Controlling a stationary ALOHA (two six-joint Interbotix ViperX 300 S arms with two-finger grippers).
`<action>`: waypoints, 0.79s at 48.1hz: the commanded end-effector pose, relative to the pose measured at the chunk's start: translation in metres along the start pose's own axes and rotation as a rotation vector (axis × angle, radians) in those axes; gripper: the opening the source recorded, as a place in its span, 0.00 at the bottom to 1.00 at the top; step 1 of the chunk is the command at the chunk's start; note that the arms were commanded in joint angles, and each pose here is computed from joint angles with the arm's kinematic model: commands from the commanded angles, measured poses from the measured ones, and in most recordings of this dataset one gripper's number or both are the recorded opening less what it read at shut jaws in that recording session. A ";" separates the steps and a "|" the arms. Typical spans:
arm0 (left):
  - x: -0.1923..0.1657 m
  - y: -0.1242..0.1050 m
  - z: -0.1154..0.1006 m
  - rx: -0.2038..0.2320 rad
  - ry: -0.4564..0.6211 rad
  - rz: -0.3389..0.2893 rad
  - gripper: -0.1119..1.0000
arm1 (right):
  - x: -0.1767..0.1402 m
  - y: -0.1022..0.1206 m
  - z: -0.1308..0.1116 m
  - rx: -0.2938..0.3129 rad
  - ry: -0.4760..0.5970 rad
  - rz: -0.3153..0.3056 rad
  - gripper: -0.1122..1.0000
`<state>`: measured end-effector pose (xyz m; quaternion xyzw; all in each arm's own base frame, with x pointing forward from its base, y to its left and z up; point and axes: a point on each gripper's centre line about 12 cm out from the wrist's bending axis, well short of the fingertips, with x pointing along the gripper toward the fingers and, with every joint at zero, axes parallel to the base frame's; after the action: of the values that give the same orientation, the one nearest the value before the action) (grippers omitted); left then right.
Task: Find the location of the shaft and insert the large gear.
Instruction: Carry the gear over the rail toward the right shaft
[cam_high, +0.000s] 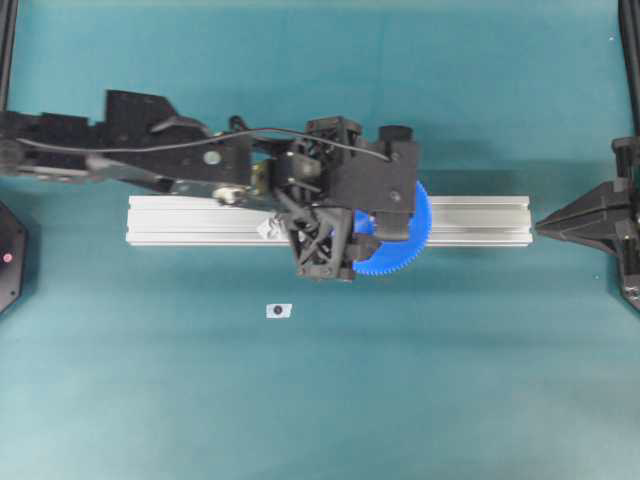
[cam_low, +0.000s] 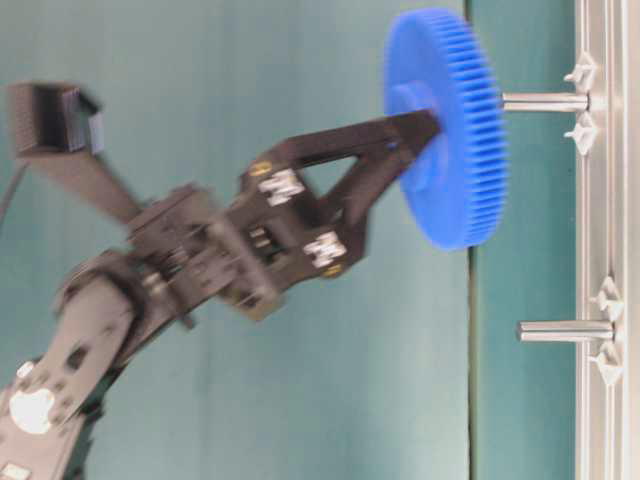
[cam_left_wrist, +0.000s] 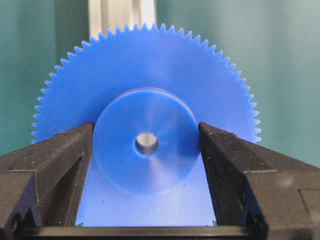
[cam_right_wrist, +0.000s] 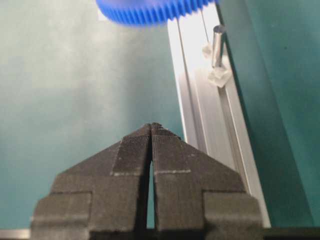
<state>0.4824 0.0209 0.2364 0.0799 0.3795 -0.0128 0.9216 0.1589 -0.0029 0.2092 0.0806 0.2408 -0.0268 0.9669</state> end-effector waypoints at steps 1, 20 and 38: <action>-0.011 0.008 0.021 0.002 -0.042 0.016 0.74 | -0.001 0.000 0.004 0.010 -0.015 0.001 0.12; -0.016 0.018 0.045 0.099 0.029 0.010 0.74 | -0.002 -0.001 -0.001 0.013 -0.019 -0.001 0.12; 0.020 0.029 0.026 0.081 0.068 0.019 0.74 | -0.003 -0.001 0.000 0.012 -0.028 -0.002 0.12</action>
<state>0.5127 0.0390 0.2209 0.1189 0.4418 -0.0281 0.8887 0.1542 -0.0032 0.2058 0.0810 0.2347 -0.0278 0.9683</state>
